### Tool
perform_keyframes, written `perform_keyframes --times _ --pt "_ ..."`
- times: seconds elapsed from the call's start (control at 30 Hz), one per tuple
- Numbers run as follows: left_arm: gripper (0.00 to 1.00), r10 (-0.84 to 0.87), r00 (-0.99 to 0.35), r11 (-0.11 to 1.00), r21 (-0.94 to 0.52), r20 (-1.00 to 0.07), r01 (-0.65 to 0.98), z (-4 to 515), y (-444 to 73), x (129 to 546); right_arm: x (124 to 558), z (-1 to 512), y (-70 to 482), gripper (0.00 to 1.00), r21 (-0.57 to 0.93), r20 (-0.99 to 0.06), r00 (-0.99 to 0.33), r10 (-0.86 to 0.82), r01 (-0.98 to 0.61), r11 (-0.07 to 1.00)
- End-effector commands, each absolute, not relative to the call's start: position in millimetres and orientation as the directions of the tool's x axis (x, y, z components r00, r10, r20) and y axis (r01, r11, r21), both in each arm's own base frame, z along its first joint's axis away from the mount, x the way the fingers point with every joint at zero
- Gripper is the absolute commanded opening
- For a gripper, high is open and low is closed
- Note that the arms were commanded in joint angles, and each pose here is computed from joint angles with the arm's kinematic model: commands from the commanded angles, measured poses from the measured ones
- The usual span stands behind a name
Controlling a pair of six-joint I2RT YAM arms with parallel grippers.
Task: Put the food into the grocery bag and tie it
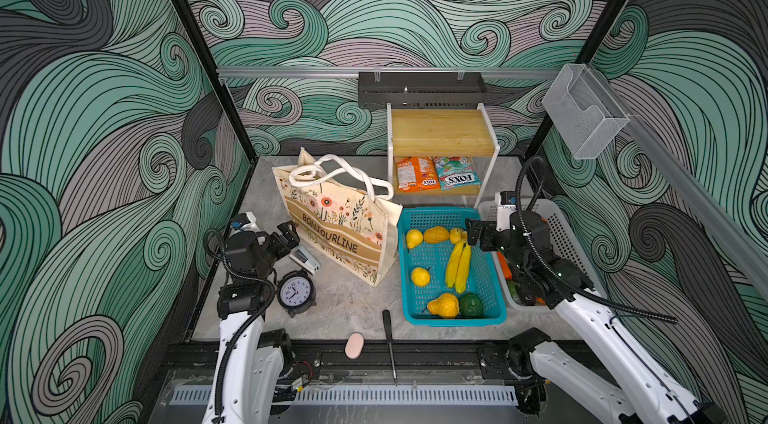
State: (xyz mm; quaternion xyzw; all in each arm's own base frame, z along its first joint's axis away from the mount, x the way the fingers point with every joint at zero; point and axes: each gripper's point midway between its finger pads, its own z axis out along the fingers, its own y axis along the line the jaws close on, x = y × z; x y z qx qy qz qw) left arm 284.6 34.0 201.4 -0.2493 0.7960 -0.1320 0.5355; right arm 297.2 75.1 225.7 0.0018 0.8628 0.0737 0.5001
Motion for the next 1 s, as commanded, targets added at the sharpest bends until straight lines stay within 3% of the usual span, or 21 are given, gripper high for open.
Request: perform_keyframes --times 0.0,0.3,0.8,0.97 --pt "0.99 -0.468 -0.165 0.861 -0.405 -0.868 -0.308 219.8 56.2 297.5 317.7 222.8 61.6 0.99 0.174 -0.888 -0.433 0.157 0.001 0.985" --pt "0.98 -0.338 -0.26 0.909 -0.242 -0.904 -0.34 186.8 64.8 318.6 341.0 187.7 20.5 0.99 0.003 -0.915 -0.402 0.043 0.099 0.995" --pt "0.98 -0.26 -0.362 0.931 -0.133 -0.895 -0.34 132.9 72.6 349.6 359.9 127.6 -31.7 0.99 -0.039 -0.911 -0.406 0.066 0.244 0.969" --pt "0.98 -0.242 -0.384 0.953 -0.144 -0.891 -0.266 118.7 66.1 369.9 369.2 121.2 -32.5 0.99 -0.023 -0.946 -0.319 0.058 0.243 0.97"
